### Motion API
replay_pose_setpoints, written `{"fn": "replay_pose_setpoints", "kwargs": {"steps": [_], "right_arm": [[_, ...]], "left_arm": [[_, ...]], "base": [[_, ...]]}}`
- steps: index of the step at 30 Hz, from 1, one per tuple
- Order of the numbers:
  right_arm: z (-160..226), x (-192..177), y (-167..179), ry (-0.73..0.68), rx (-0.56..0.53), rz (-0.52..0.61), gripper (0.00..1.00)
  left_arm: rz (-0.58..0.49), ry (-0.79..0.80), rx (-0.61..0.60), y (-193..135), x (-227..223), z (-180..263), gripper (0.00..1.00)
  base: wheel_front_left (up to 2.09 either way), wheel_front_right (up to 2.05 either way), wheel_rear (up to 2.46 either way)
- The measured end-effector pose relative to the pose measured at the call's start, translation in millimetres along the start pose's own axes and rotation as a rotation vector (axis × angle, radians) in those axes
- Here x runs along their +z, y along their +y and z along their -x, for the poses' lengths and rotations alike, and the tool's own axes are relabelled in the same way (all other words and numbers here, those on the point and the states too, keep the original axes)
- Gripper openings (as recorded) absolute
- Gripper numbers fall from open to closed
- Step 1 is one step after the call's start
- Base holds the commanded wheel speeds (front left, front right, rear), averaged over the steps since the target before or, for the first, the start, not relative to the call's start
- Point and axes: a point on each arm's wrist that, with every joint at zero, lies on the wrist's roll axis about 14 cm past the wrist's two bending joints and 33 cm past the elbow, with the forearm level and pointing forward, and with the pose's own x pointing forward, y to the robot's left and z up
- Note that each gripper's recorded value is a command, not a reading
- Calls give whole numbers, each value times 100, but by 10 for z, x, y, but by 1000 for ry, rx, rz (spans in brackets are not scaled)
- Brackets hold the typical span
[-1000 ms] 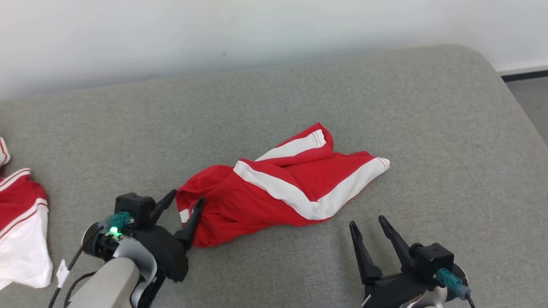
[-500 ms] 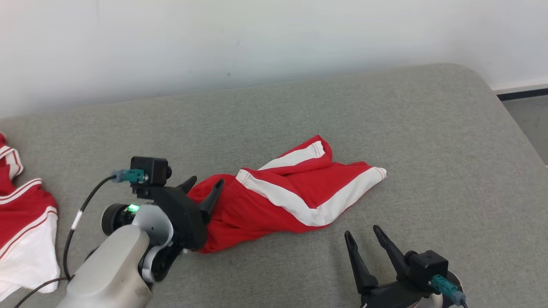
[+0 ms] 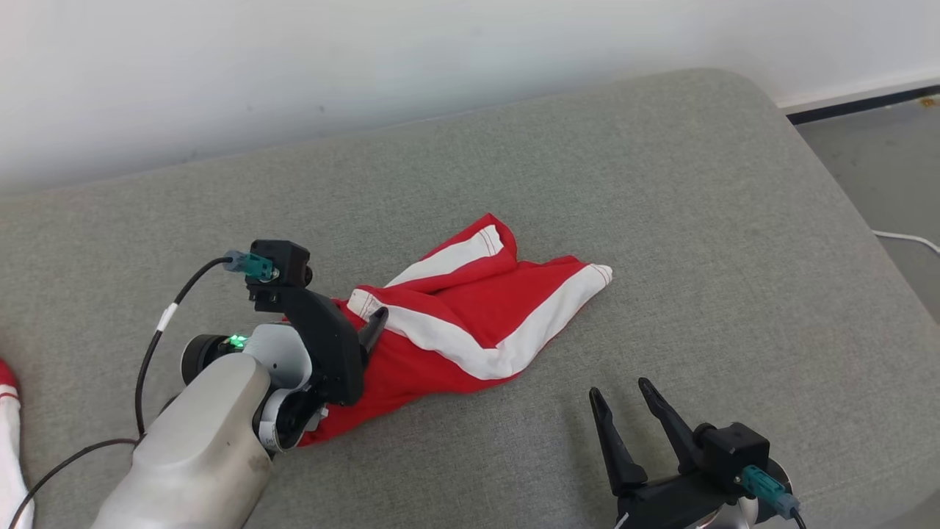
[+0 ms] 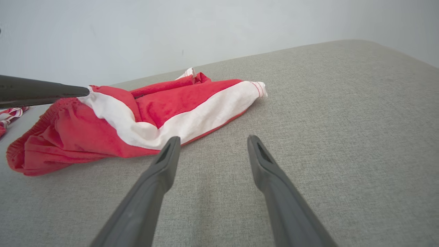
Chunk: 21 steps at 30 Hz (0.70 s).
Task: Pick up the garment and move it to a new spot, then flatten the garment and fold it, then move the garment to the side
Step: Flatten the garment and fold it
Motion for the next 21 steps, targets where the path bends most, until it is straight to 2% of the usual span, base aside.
{"fn": "replay_pose_setpoints", "kwargs": {"steps": [4, 5, 6, 7, 8, 15, 21], "right_arm": [[2, -5, -47, -2, -15, -8, 100], [-1, -8, -49, -1, -16, -8, 100], [-6, -10, -46, -1, -14, -8, 100], [-11, -12, -41, -1, -13, -9, 100], [-16, -13, -34, -1, -10, -9, 100], [-55, 1, 5, -8, 2, -17, 100], [-67, -6, 57, -9, 17, -19, 100]], "left_arm": [[-12, 11, -15, -21, -2, -57, 100], [-16, 7, -26, -47, 11, -59, 65], [-21, 3, -37, -70, 20, -58, 47], [-25, 2, -46, -89, 23, -54, 10], [-30, 4, -54, -98, 18, -48, 0], [4, -118, -93, -172, 153, 64, 0], [73, -174, -114, -178, -48, 283, 0]], "base": [[0, 0, 0], [0, 0, 0], [0, 0, 0], [0, 0, 0], [0, 0, 0], [0, 0, 0], [0, 0, 0]]}}
